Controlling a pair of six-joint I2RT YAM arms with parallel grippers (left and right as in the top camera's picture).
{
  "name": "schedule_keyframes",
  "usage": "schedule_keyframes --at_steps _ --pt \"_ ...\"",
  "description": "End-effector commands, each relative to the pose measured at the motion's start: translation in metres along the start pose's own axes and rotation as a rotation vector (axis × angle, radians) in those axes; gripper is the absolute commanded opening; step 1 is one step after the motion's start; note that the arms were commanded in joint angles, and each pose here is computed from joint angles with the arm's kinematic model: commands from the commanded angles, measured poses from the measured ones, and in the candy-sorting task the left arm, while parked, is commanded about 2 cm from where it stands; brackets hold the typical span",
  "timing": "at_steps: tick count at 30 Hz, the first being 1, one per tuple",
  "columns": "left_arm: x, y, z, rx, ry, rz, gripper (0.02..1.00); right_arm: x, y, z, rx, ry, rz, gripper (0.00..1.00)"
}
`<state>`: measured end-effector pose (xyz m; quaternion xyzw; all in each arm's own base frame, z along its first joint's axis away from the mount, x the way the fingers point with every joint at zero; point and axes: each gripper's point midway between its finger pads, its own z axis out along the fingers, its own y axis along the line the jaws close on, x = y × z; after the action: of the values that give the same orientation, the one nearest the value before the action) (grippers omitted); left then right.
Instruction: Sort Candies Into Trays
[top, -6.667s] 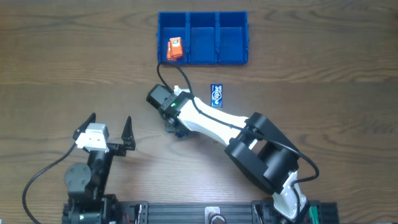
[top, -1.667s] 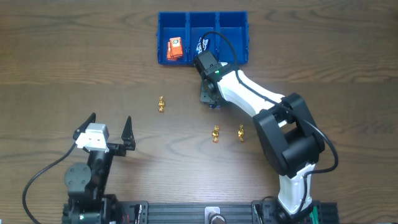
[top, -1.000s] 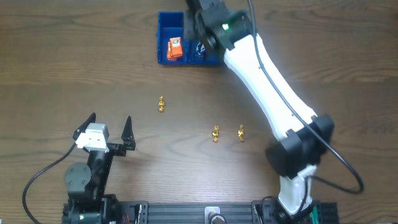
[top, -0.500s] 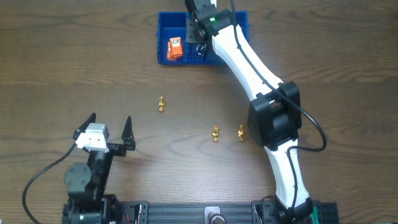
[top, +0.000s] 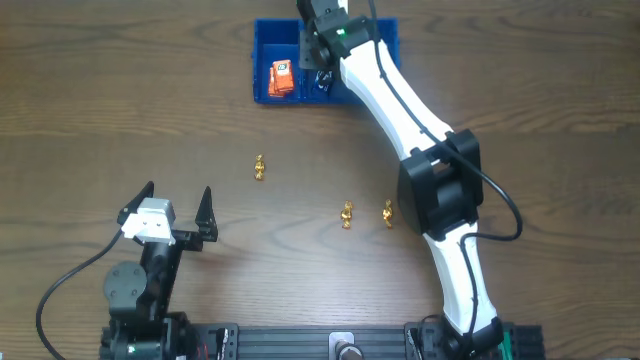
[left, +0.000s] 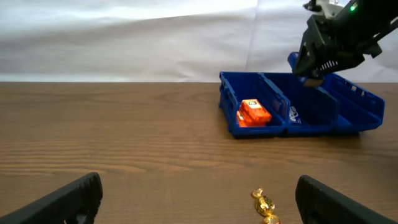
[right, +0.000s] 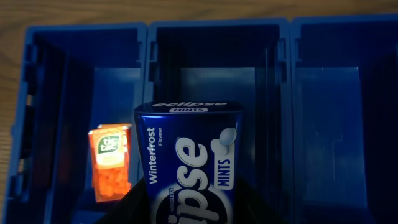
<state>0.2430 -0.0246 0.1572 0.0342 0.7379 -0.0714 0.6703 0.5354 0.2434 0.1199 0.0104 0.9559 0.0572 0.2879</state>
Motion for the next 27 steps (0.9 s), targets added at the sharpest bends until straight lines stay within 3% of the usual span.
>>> schedule_keyframes --at_steps 1,4,7,10,17,22,27 --pt "0.016 0.001 0.001 0.002 0.047 -0.006 1.0 -0.006 -0.011 0.008 0.035 -0.015 -0.003 0.362" --pt "0.016 0.001 0.001 0.002 0.047 -0.006 0.998 -0.007 -0.011 0.008 0.035 -0.016 -0.002 0.43" --pt "0.016 0.001 0.001 0.002 0.047 -0.006 0.998 -0.007 -0.012 0.008 0.039 -0.018 -0.009 0.612" --pt "0.016 0.001 0.001 0.002 0.047 -0.006 0.998 -0.009 -0.011 0.008 0.036 -0.024 -0.02 0.717" --pt "0.016 0.001 0.001 0.002 0.047 -0.006 0.996 -0.013 -0.003 -0.007 0.01 -0.031 -0.026 0.739" --pt "0.016 0.001 0.001 0.002 0.047 -0.006 0.998 -0.015 0.023 -0.058 -0.034 -0.056 -0.069 0.75" --pt "0.016 0.001 0.001 0.002 0.047 -0.006 0.998 0.03 0.059 -0.106 -0.085 0.047 -0.156 0.783"
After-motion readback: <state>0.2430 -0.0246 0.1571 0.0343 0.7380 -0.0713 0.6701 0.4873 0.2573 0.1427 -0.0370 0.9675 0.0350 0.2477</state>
